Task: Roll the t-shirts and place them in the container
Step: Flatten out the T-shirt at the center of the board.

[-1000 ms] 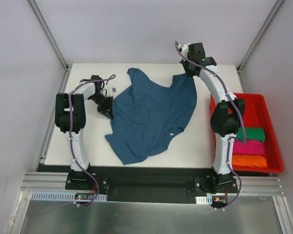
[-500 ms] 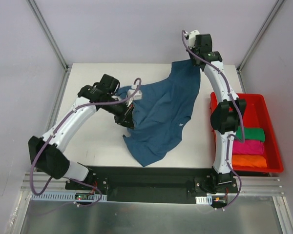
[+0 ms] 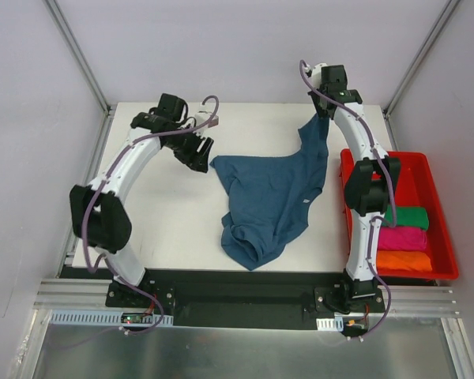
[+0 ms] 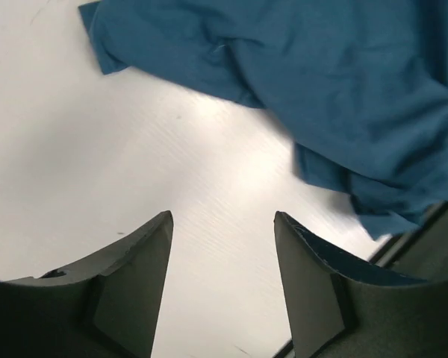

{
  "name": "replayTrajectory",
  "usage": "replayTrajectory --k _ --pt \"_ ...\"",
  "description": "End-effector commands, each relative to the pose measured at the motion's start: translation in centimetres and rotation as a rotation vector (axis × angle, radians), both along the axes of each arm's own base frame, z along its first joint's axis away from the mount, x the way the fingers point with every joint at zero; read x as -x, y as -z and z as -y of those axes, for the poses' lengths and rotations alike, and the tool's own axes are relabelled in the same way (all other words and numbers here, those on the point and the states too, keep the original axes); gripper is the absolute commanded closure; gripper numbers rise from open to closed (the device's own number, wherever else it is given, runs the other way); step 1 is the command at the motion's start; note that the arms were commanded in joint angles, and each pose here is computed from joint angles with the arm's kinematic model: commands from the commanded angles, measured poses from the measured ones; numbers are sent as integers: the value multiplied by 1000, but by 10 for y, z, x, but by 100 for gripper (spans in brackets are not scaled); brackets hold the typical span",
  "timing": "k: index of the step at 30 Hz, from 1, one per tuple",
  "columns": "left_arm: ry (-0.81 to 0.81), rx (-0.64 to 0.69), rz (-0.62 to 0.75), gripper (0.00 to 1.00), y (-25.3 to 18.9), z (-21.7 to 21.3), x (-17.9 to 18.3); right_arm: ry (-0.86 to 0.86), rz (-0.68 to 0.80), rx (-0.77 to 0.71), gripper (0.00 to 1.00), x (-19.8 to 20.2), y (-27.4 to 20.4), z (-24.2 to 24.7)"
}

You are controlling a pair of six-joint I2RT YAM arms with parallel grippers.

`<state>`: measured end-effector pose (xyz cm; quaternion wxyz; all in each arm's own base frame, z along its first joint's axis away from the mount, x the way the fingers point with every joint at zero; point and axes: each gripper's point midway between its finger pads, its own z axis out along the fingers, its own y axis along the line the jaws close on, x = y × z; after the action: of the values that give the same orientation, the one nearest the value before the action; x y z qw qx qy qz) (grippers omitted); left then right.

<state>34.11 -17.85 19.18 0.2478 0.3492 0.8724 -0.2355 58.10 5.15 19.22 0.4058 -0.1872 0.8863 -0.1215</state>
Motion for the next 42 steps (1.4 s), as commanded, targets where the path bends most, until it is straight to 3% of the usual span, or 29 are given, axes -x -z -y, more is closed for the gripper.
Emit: replayTrajectory --k 1,8,17,27,30,34,36,42 --pt "-26 -138 10 44 55 -14 -40 -35 49 -3 99 20 -43 -6" --pt "-1 -80 9 44 88 11 -92 -50 20 25 99 34 -38 -7" --pt "-52 -141 13 48 132 12 -136 -48 -7 46 99 42 -30 -4" --pt "-53 -153 12 76 143 7 -149 -47 -20 45 99 38 -22 -6" --pt "-14 -138 1 95 134 7 -140 -49 -6 39 99 32 -24 -10" --pt "-17 10 68 100 64 5 -139 -57 49 22 99 21 -44 -14" --pt "-54 48 183 100 1 -10 -146 -67 103 15 99 15 -64 -17" --pt "-102 27 528 100 -165 -59 -123 -128 407 -47 99 12 -186 -29"
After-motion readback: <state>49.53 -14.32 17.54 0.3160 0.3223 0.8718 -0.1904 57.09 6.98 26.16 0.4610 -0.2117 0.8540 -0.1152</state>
